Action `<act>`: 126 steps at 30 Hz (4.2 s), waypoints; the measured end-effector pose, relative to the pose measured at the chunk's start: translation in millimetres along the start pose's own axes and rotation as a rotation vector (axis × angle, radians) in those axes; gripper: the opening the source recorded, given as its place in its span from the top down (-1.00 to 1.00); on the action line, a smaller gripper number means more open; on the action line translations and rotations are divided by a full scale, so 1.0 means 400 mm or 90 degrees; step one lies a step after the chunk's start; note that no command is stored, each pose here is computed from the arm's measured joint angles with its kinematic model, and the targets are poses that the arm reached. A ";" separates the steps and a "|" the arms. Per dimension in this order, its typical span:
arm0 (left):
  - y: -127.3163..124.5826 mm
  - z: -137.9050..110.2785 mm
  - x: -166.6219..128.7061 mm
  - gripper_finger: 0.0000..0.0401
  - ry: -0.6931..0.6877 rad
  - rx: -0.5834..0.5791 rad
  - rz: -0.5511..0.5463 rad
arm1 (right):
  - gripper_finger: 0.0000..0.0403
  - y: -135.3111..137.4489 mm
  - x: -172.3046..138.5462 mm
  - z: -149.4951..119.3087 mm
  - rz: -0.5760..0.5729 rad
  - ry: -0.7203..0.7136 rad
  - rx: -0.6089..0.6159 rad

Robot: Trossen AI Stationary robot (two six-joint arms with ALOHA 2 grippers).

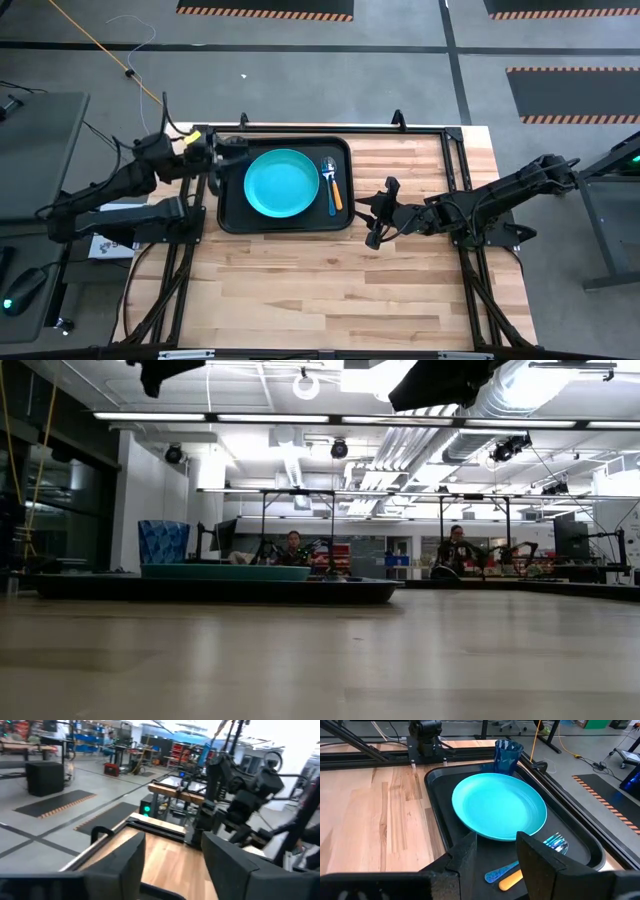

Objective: Pick and place plate/cup/fork/spoon on tray
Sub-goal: Return to Home Position

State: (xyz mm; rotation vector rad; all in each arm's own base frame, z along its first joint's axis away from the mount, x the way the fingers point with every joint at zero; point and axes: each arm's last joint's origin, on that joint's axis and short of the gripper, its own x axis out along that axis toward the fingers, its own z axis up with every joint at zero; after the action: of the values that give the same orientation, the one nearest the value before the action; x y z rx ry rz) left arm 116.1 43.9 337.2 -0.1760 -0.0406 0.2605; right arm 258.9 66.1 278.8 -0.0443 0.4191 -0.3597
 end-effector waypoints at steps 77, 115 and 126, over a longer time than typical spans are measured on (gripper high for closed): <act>-0.063 -0.431 -0.061 1.00 0.033 0.011 -0.239 | 1.00 -0.243 -0.155 -0.223 0.151 -0.132 0.190; -0.063 -0.431 -0.061 1.00 0.034 0.010 -0.239 | 1.00 -0.242 -0.182 -0.410 0.223 -0.276 0.062; -0.063 -0.431 -0.061 1.00 0.034 0.010 -0.239 | 1.00 -0.242 -0.181 -0.411 0.224 -0.273 0.062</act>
State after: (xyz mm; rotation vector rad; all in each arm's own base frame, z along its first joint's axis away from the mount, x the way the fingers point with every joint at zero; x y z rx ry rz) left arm 109.6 -15.3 171.9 -0.1558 -0.0186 -0.1179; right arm 98.3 6.1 168.1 0.0469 -0.0196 -0.0180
